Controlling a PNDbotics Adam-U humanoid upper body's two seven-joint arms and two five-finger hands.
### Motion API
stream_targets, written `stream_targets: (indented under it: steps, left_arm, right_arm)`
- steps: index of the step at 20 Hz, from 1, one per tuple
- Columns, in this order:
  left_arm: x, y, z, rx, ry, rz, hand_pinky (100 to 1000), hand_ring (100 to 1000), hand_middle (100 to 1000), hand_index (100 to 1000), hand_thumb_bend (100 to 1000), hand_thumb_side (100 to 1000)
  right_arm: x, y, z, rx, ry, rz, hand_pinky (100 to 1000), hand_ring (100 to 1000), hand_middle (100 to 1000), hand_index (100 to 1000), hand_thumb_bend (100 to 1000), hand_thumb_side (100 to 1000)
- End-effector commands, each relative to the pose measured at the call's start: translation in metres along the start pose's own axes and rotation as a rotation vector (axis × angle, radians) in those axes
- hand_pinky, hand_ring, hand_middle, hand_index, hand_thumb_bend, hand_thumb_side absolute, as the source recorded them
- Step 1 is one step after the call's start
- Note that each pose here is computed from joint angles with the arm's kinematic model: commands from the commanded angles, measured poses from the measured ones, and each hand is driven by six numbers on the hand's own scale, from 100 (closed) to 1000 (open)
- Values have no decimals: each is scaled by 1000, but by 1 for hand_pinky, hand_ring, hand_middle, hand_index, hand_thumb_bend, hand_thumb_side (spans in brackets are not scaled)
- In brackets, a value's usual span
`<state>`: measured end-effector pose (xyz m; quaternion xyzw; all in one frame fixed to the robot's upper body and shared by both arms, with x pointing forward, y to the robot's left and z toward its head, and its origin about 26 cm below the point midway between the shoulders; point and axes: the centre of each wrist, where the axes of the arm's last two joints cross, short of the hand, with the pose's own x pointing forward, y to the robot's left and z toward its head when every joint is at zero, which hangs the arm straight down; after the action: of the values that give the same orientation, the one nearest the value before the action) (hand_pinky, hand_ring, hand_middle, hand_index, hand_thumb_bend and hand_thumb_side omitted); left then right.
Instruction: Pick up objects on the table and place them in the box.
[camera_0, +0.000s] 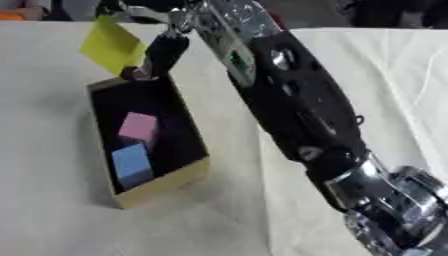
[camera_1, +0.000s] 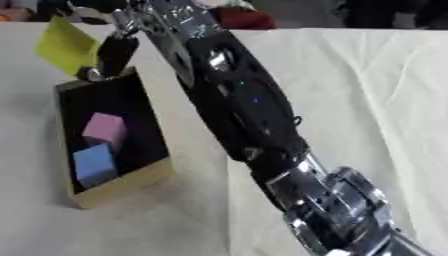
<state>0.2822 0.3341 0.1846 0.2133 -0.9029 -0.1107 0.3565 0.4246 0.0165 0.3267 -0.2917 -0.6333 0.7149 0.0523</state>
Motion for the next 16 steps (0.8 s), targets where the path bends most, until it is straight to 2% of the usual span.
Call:
stream_targets:
  steps: [1,4,7,11,16]
  left_arm:
    - [5,5,-3,-1,-25,-17,601,663,782,814,100,686]
    - [5,5,-3,-1,-25,-18,600,663,782,814,100,685]
    - [5,5,-4,-3,-27,-19,600,663,782,814,100,680]
    - [5,5,-3,-2,-26,-20,600,663,782,814,100,679]
    - [5,4,-3,-4,-25,-19,600,662,782,814,100,679]
  right_arm:
    - [-5,-3,2,25,2,14,886,965,822,903,387,512]
    - [-7,4,-1,71,2,20,891,973,831,912,406,477]
    - [-10,17,-5,137,5,14,891,973,829,912,379,420]
    - [-11,41,-12,216,-18,-14,889,972,824,908,353,407]
    - [-6,59,-18,265,-42,-28,889,972,823,910,345,384]
